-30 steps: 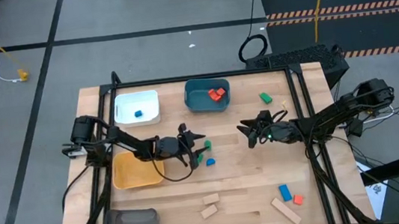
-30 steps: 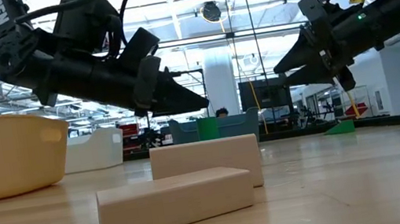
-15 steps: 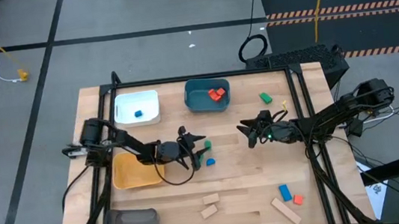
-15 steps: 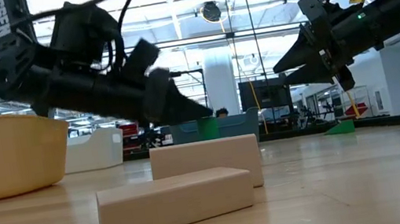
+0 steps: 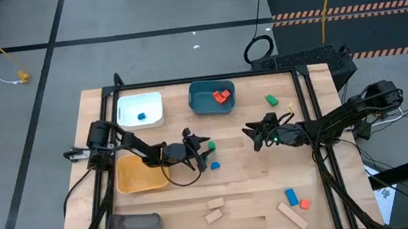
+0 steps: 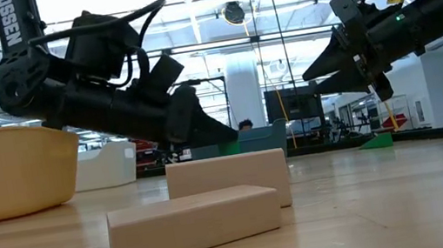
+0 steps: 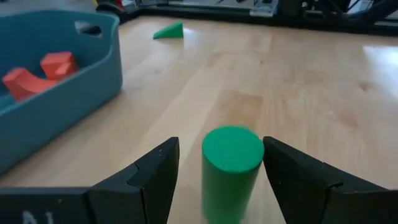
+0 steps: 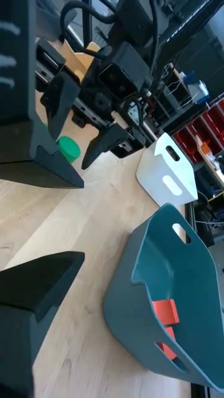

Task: Sort & place blocks by color
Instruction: Put the top left green wooden block into the yellow bin

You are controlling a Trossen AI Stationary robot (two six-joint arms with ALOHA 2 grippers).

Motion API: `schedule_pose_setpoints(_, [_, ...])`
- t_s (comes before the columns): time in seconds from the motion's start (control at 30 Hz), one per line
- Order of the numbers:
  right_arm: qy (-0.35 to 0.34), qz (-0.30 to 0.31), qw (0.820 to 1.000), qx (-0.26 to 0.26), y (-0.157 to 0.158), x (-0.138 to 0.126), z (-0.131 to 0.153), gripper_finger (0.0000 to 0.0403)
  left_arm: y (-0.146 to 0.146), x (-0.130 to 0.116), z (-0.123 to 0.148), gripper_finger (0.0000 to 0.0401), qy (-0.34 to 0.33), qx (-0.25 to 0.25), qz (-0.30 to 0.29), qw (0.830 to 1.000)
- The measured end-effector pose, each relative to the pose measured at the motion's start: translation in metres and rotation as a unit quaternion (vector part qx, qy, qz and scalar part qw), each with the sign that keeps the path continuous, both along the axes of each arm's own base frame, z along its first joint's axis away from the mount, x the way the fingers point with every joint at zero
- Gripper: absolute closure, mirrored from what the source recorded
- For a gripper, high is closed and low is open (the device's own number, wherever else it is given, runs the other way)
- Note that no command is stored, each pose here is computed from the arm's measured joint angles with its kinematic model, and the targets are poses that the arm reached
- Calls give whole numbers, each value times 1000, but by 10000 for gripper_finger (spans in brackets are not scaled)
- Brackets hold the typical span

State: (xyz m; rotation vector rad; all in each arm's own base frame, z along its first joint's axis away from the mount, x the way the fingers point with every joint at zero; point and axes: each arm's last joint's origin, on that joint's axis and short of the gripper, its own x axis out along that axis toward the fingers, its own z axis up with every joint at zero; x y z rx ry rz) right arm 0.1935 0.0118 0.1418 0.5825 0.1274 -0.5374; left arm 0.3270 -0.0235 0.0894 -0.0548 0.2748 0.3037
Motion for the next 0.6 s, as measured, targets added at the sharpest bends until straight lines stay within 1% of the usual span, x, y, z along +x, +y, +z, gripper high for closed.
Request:
schedule_pose_setpoints(0.1, [0,0,1000,0,0,0,0,237,-1,0,-1,173,3,-8,-10,1000])
schedule_pose_setpoints(0.17, [0,0,1000,0,0,0,0,237,-1,0,-1,189,3,-12,-18,1000])
schedule_pose_setpoints(0.33, [2,0,1000,-1,0,0,0,237,-2,0,-1,270,2,-19,-33,999])
schedule_pose_setpoints(0.37, [2,0,1000,-1,0,0,0,237,-2,0,-1,275,2,-19,-34,999])
schedule_pose_setpoints(0.53, [2,0,1000,-1,0,0,0,237,-2,0,2,275,-3,-25,-34,999])
schedule_pose_setpoints(0.6, [2,0,1000,-1,0,0,0,237,-2,0,8,275,-13,-26,-34,999])
